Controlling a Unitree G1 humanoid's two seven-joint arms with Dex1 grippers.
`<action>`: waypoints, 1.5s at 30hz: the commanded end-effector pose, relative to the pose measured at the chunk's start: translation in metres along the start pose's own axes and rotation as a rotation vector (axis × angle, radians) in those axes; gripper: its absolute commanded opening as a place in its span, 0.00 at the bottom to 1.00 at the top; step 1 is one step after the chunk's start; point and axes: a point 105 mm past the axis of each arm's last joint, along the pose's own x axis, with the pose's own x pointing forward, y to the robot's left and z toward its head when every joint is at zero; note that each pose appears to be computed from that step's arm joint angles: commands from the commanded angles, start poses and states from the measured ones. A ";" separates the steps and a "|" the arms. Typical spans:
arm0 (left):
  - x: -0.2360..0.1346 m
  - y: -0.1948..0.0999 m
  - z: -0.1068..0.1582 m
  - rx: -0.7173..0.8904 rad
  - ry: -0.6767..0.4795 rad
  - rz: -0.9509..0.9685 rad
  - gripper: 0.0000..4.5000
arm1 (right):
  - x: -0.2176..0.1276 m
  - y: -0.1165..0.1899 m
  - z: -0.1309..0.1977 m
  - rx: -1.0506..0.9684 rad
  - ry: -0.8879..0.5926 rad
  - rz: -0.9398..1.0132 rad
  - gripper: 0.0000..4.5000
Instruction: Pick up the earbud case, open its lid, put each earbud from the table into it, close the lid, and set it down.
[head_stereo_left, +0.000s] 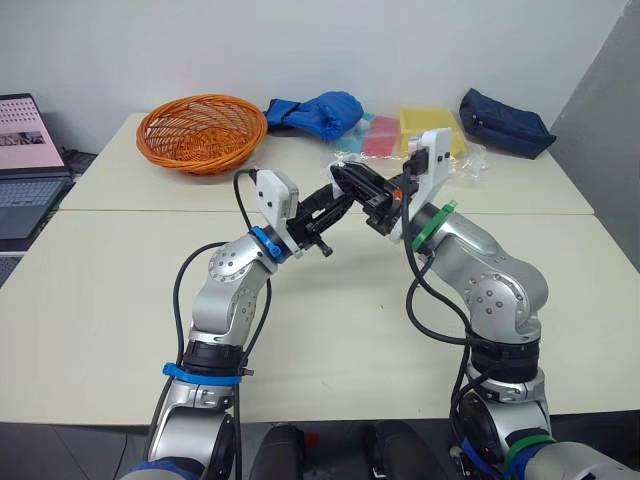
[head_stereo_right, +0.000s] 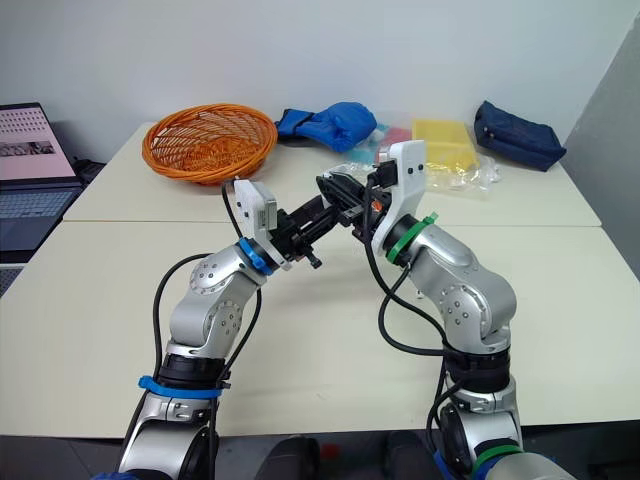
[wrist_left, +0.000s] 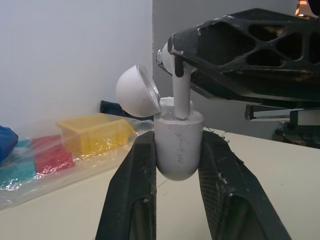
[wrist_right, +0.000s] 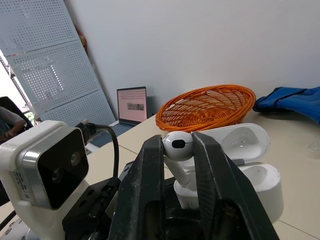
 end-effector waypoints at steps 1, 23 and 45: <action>0.003 -0.005 0.016 0.051 -0.052 -0.024 0.17 | 0.000 0.003 0.007 -0.023 -0.031 0.006 0.10; 0.009 -0.007 0.024 0.049 -0.075 -0.043 0.17 | -0.004 -0.007 -0.004 -0.063 -0.001 -0.033 0.60; -0.005 0.009 0.014 0.067 -0.024 -0.039 0.17 | -0.088 -0.028 0.018 -0.315 0.399 0.261 0.60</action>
